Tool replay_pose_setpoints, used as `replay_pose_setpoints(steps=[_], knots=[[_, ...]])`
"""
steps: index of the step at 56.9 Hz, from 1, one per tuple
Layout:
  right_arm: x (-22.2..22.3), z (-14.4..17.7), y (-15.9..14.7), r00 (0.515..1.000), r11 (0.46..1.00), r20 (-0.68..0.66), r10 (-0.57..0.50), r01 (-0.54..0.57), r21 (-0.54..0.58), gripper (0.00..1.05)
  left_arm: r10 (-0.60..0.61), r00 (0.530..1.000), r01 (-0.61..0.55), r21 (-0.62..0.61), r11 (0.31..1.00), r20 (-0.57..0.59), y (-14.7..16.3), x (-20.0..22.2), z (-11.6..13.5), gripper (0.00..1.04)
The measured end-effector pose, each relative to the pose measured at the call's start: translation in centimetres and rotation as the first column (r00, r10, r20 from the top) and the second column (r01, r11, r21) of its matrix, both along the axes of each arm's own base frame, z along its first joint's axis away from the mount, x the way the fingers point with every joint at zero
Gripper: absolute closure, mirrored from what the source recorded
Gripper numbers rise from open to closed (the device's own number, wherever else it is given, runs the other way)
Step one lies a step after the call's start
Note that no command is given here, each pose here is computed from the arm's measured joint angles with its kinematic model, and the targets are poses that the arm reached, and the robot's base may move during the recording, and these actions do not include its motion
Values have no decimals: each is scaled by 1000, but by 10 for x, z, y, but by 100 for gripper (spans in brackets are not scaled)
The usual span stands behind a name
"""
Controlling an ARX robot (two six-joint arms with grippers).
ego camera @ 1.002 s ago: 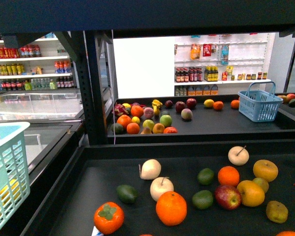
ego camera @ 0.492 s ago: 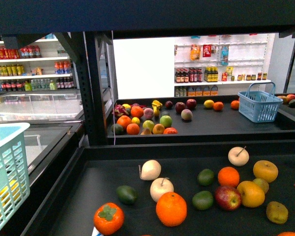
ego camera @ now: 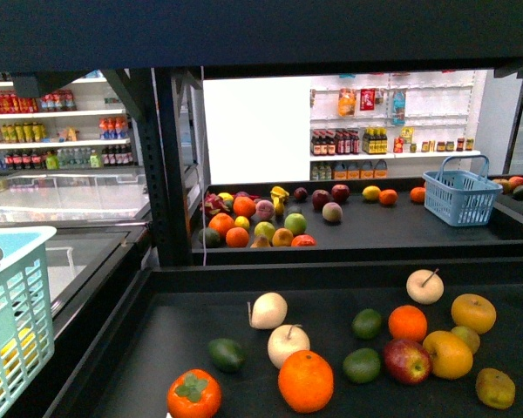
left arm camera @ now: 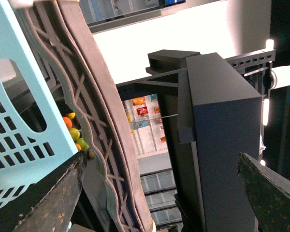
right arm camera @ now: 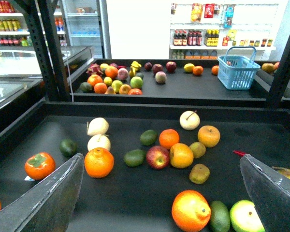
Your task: Pick lemon from shelf
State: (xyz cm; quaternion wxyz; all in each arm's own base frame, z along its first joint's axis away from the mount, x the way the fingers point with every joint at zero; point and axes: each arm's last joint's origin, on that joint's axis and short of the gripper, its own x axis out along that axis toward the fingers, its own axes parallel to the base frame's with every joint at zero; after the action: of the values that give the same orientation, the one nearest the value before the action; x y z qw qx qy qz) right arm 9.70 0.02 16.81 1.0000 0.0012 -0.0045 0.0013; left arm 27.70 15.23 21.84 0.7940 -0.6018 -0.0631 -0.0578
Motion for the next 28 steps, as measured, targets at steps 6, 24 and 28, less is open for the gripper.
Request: replay_pose_setpoints(steps=[6,24,28], knots=[[0,0,0,1000,1000,0,0,0,0,7,16,998,-13,62,998,-52,-8,-6,11,8],[0,0,0,1000,1000,0,0,0,0,7,309,913,-26,719,694,-265,-86,-62,72,8],[0,0,0,1000,1000,0,0,0,0,7,334,922,-7,852,524,-197,-120,-91,89,8]])
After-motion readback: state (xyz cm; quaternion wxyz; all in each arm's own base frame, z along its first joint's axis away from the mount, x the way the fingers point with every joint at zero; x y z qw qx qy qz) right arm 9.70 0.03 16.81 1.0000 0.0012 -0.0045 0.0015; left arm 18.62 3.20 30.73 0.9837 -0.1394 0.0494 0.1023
